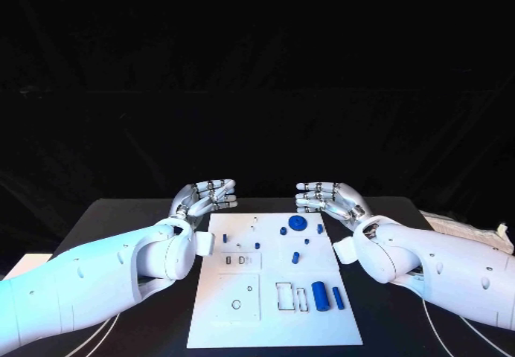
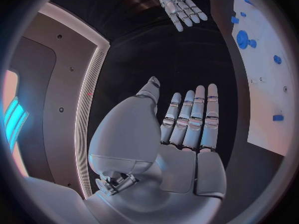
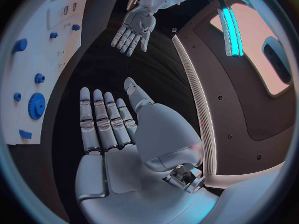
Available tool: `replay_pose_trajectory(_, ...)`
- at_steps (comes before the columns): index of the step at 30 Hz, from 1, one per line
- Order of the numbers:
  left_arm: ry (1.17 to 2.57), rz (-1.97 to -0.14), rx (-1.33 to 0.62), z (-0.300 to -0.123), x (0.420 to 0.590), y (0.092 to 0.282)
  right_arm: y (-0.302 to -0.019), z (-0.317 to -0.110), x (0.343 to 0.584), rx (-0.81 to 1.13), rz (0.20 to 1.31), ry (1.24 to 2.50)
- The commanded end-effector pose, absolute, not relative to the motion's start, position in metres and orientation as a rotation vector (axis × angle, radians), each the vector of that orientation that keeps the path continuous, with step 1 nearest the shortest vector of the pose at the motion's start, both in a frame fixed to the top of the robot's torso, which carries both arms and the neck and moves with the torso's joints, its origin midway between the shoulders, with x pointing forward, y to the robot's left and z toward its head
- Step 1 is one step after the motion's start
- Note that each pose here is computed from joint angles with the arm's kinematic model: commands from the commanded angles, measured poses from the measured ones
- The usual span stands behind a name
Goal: Assemble the parts on the task board
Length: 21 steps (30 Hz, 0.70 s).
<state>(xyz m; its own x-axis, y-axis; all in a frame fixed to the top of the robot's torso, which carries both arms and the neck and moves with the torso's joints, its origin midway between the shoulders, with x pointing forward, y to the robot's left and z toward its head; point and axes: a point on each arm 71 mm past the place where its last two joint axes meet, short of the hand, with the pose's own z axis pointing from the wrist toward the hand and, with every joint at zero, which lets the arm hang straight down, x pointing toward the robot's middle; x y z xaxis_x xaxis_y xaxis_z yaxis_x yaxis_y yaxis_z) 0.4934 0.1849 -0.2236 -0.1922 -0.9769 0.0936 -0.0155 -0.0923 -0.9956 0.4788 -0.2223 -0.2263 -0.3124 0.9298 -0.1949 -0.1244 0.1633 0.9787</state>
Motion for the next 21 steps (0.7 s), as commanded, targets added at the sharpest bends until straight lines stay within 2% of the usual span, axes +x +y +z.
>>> replay_pose_trajectory(1, 1.321, -1.487, -1.162, -0.219, 0.489, 0.183, -0.223, -0.218, 0.479, 0.586, 1.253, 1.462)
replay_pose_trajectory(5, 1.345, -1.518, -1.148, -0.216, 0.482, 0.183, -0.228, -0.208, 0.484, 0.471, 1.169, 1.475)
replay_pose_trajectory(11, 1.372, -1.554, -1.154, -0.208, 0.466, 0.184, -0.229, -0.198, 0.493, 0.270, 0.985, 1.530)
replay_pose_trajectory(21, 1.418, -1.641, -1.215, -0.194, 0.442, 0.174, -0.221, -0.195, 0.503, -0.029, 0.668, 1.618)
